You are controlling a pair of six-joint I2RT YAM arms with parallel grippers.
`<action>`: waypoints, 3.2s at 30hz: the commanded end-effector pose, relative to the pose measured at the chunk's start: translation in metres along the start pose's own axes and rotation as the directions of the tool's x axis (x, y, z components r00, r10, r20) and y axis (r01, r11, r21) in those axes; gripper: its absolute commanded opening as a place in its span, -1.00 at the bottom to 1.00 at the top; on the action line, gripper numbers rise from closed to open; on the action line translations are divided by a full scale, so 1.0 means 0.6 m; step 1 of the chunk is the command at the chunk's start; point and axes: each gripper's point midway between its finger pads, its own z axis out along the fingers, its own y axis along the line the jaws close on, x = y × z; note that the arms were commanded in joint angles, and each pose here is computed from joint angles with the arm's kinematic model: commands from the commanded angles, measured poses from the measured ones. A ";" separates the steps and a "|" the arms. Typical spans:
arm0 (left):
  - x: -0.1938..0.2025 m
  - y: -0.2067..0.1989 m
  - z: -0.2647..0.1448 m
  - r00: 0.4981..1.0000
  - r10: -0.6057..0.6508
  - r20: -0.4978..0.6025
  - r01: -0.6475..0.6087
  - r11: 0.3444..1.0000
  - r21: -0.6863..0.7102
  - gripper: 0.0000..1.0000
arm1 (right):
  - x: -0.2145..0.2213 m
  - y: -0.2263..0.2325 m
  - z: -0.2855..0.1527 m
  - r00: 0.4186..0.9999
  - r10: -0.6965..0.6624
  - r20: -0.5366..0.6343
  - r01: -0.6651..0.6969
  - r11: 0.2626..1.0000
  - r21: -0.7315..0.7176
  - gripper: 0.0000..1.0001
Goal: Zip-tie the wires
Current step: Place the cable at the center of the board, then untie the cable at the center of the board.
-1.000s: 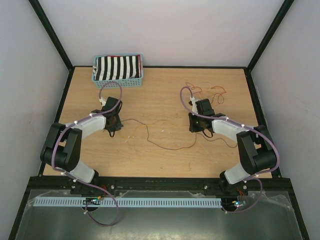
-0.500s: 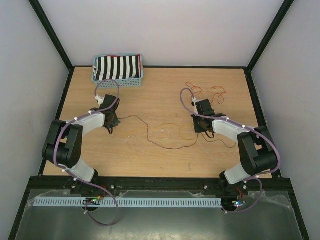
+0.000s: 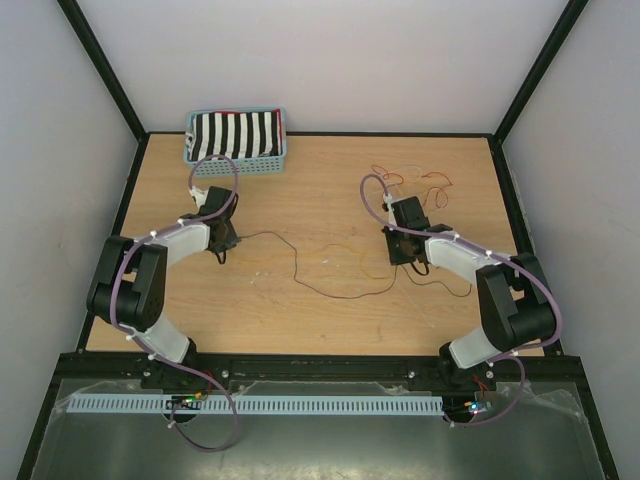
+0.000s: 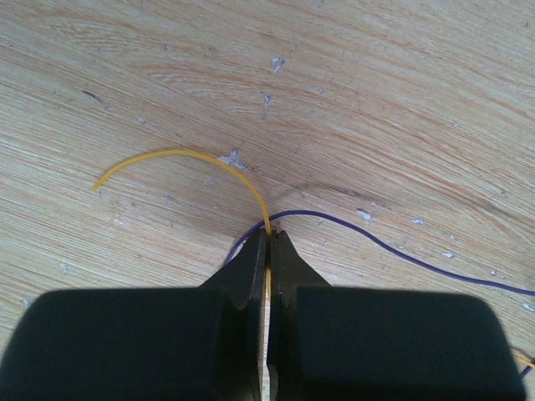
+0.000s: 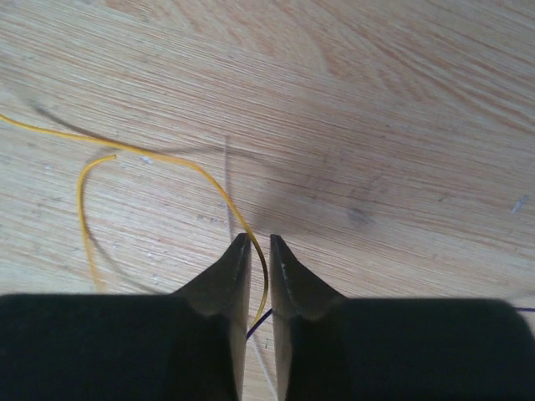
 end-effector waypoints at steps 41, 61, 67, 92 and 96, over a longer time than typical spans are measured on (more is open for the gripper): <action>-0.083 0.031 -0.177 0.966 0.018 0.258 -0.066 0.982 0.179 0.97 | -0.328 -0.031 -0.017 0.937 0.152 0.313 -0.152 0.988 -0.026 0.72; -0.128 -0.092 -0.313 0.894 0.076 0.441 -0.334 0.769 0.545 0.97 | -0.337 -0.124 0.074 0.962 0.127 0.242 -0.179 0.962 0.206 0.55; -0.124 -0.101 -0.303 0.902 0.094 0.422 -0.340 0.758 0.557 0.96 | -0.307 -0.128 0.094 0.969 0.151 0.196 -0.190 0.961 0.199 0.35; -0.144 -0.182 -0.387 0.841 0.173 0.512 -0.514 0.547 0.661 0.79 | -0.411 -0.128 -0.116 0.911 0.073 0.406 -0.157 0.971 0.179 -1.00; -0.155 -0.232 -0.426 0.790 0.191 0.583 -0.603 0.411 0.683 0.91 | -0.459 -0.098 -0.199 0.865 0.062 0.498 -0.117 0.990 0.080 -1.00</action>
